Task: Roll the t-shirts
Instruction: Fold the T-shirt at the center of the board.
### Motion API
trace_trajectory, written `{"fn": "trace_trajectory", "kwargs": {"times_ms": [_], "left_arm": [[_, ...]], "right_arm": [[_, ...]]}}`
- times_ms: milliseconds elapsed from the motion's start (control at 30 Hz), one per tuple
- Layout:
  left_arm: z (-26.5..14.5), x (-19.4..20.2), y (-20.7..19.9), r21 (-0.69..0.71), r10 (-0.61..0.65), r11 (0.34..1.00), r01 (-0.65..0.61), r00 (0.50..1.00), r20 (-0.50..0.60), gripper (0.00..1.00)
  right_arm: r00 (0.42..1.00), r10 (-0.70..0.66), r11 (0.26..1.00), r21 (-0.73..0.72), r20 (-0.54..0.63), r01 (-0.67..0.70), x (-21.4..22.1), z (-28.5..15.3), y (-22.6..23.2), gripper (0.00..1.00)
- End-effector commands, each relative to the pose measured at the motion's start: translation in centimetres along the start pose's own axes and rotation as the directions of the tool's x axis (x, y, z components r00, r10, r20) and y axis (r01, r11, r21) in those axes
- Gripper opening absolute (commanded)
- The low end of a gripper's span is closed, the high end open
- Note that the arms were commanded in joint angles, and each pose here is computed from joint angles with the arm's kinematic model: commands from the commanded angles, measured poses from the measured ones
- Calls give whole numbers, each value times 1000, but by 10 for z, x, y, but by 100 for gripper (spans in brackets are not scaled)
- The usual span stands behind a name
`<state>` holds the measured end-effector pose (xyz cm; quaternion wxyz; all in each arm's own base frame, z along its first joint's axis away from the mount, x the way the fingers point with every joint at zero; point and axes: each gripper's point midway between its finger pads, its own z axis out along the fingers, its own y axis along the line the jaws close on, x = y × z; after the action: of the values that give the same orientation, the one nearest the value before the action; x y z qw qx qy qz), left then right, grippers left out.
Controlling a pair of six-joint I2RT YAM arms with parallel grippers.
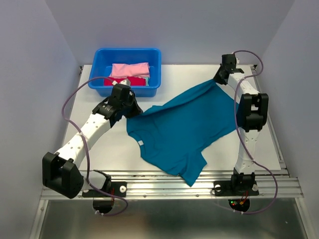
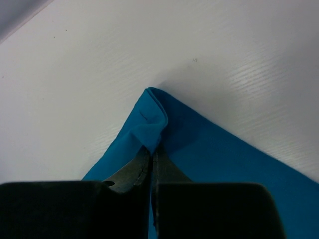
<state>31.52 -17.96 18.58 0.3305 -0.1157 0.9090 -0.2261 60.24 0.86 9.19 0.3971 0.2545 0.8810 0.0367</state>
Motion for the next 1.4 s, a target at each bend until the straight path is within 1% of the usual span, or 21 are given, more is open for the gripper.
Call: {"fn": "trace_trajectory", "kwargs": {"times_ms": [0, 367, 500, 667, 933, 1133, 1267, 1367], "left_arm": [[-9, 14, -1, 31, 2, 1000, -2, 1000, -12, 0], [-1, 66, -2, 73, 8, 997, 2, 990, -141, 0], [-1, 75, -1, 68, 18, 998, -7, 987, -157, 0], [-3, 82, 5, 53, 37, 998, -28, 985, -169, 0], [-15, 68, 8, 30, 51, 998, -48, 994, -98, 0], [-11, 82, 10, 47, 57, 998, -51, 987, -149, 0], [-10, 91, 11, 64, 84, 995, -74, 980, -178, 0], [-12, 97, 7, 108, 97, 991, -78, 978, -187, 0]], "right_arm": [[997, 23, 999, -44, 69, -20, -27, -26, 6, 1], [997, 31, 999, 16, 65, -32, -18, -27, -19, 1], [997, 28, 999, 41, 73, -31, -20, -27, -29, 1], [996, 34, 998, 53, 77, -38, -22, -29, -35, 1], [995, 22, 998, 50, 99, -27, -27, -38, -41, 1], [997, 11, 997, 76, 83, -17, -17, -36, -49, 1], [997, 14, 995, 97, 75, -21, -14, -33, -58, 1], [997, 10, 994, 106, 71, -17, -11, -31, -60, 1]]}}
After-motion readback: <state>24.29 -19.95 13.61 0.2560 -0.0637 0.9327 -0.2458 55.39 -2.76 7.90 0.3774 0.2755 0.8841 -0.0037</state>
